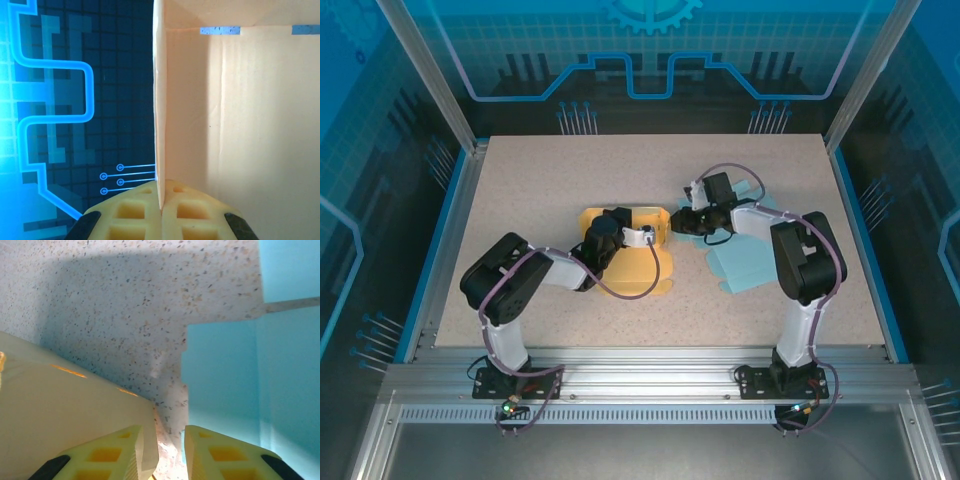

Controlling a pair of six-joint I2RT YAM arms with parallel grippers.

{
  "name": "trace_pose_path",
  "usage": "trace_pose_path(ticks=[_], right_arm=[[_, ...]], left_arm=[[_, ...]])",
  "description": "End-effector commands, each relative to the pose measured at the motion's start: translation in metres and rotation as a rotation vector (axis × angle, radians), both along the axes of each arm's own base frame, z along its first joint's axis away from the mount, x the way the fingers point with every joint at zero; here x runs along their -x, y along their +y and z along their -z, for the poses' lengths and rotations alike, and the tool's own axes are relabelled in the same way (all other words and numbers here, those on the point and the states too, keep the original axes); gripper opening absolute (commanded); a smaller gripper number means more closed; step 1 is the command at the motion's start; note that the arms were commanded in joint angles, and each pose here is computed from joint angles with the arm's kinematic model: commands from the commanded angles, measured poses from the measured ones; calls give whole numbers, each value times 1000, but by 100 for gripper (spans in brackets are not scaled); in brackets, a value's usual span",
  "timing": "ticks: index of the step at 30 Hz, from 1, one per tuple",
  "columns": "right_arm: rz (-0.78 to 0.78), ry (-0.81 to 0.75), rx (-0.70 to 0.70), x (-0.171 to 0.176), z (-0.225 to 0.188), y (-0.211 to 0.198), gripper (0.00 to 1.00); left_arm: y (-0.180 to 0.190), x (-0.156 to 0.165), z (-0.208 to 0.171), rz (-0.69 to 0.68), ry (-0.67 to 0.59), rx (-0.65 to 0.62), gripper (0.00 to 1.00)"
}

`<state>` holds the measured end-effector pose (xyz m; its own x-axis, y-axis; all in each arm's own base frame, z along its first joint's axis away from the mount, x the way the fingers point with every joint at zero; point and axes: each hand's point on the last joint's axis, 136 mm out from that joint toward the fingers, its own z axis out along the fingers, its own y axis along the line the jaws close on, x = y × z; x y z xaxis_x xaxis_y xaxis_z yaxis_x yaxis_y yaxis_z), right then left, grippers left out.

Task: Fold the paper box

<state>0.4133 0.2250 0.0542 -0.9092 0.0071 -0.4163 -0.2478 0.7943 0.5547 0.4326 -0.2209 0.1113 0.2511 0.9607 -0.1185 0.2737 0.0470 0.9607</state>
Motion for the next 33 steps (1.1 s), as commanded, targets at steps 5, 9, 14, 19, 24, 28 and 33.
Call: trace_pose_path(ticks=[5,9,14,19,24,28,33], right_arm=[[-81,-94,-3,10,-16,16,32],[-93,-97,-2,13,-17,21,33],[-107,-103,3,20,-16,26,36],[-101,-113,9,27,-16,25,36],[-94,-119,7,30,-16,23,36],[-112,-122,-22,29,-16,30,38],[-154,-143,-19,33,-21,42,44]], left_arm=[[-3,3,18,21,37,-7,0],[-4,3,19,27,47,-7,0],[-2,1,18,22,51,-1,0],[0,0,16,17,62,15,0],[0,1,17,21,76,22,0],[-1,1,19,23,81,18,0],[-1,1,19,22,87,17,0]])
